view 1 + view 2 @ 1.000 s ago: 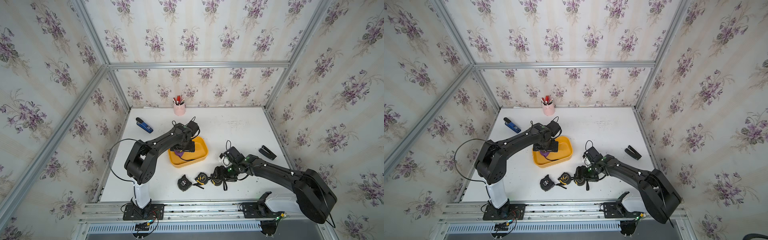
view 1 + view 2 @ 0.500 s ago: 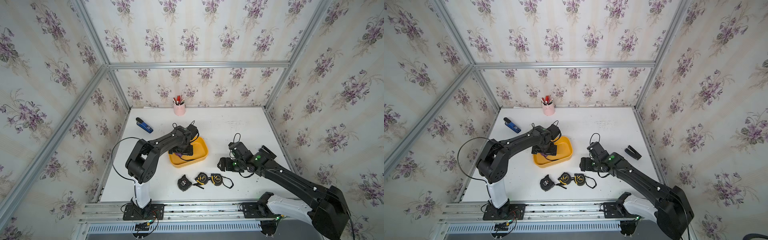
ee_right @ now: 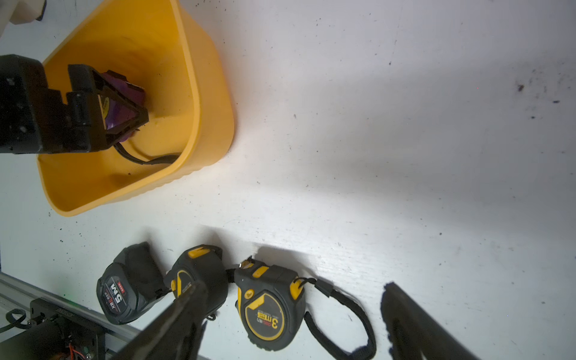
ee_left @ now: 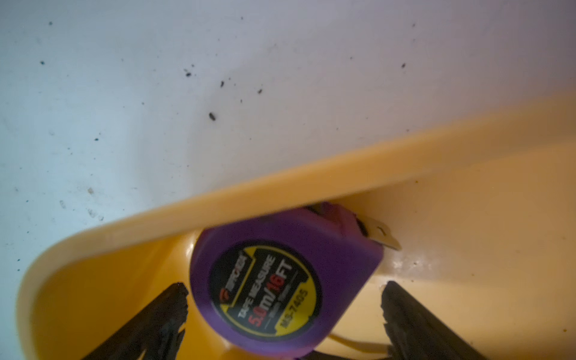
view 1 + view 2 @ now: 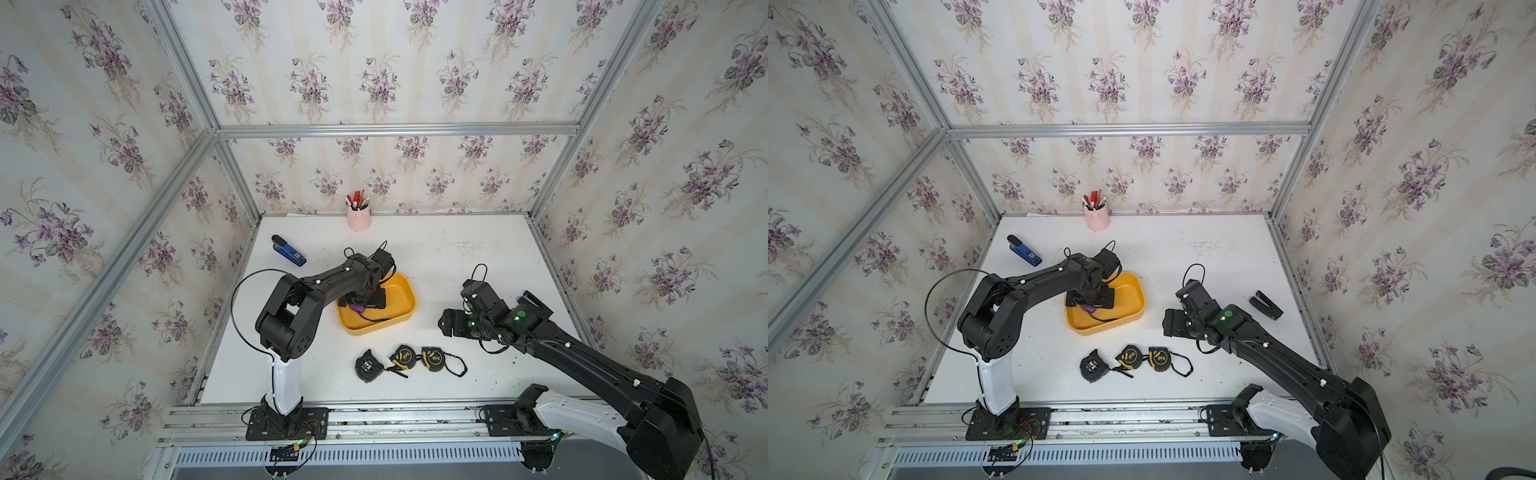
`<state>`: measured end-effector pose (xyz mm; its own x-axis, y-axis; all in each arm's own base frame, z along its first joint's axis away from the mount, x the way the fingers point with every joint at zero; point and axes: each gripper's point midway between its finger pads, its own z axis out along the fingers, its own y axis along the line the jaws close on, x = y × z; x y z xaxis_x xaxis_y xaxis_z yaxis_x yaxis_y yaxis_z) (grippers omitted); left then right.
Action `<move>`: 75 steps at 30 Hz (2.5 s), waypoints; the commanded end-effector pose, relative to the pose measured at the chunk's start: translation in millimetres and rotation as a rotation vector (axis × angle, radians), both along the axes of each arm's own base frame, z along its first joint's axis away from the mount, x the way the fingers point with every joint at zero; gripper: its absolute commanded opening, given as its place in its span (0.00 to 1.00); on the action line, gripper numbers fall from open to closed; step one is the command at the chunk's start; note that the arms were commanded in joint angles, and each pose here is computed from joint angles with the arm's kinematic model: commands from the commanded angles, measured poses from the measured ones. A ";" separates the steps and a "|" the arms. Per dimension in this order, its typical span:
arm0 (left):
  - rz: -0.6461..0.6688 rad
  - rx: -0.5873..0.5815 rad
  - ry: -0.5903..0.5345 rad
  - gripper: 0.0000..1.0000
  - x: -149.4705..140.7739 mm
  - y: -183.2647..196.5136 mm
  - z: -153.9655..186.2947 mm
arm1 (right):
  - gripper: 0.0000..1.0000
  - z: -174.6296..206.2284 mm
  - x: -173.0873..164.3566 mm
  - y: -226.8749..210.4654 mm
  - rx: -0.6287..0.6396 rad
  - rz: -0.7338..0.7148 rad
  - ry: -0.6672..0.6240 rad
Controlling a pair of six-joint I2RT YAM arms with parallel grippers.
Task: Take the tape measure out of the storage box
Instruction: Pick up the tape measure from the storage box, then place the tape measure at the center of the board.
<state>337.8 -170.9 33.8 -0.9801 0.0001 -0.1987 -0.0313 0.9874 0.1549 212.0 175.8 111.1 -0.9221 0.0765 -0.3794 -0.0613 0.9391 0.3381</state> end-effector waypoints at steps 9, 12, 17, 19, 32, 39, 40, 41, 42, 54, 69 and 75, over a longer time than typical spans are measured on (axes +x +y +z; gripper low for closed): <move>-0.124 0.005 -0.055 0.99 22.8 -0.5 -10.9 | 0.90 3.0 8.5 6.5 0.021 -0.007 -0.013; -0.119 -0.018 -0.050 0.96 27.1 0.4 -18.7 | 0.89 2.8 8.6 7.8 0.026 -0.006 -0.008; -0.084 -0.061 -0.021 0.65 25.2 0.0 -27.0 | 0.89 5.5 9.3 6.1 0.027 -0.022 -0.014; -0.074 -0.075 -0.007 0.50 21.9 -1.4 -27.1 | 0.89 6.2 9.6 5.5 0.031 -0.030 -0.017; -0.008 -0.262 -0.113 0.22 28.9 -24.9 76.8 | 0.89 20.5 22.9 21.6 0.107 -0.011 -0.082; 0.163 -0.598 -0.176 0.17 34.9 -64.5 150.6 | 0.87 74.7 44.2 56.5 0.299 0.074 -0.257; 0.187 -0.648 -0.176 0.16 35.3 -70.7 156.4 | 0.87 83.0 47.3 59.6 0.323 0.078 -0.289; 0.216 -0.698 -0.168 0.15 34.5 -76.5 161.7 | 0.88 93.5 51.0 62.9 0.354 0.079 -0.326; 0.238 -0.748 -0.161 0.14 34.1 -83.0 167.4 | 0.88 101.7 54.6 66.3 0.382 0.081 -0.358; 0.336 -0.970 -0.102 0.06 32.5 -112.0 204.7 | 0.88 146.4 88.6 105.5 0.537 0.141 -0.531; 0.358 -1.028 -0.065 0.00 26.5 -131.4 209.5 | 0.87 151.3 98.1 140.0 0.593 0.183 -0.550; 0.343 -1.039 -0.059 0.00 20.5 -136.7 215.1 | 0.71 142.8 104.6 147.1 0.593 0.180 -0.531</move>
<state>356.8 -300.6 233.8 -0.8781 -0.4782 0.0157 -0.3411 0.6028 -0.7213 312.6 319.2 243.7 -0.6685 0.2460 -0.7018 -0.4686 0.5935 0.6544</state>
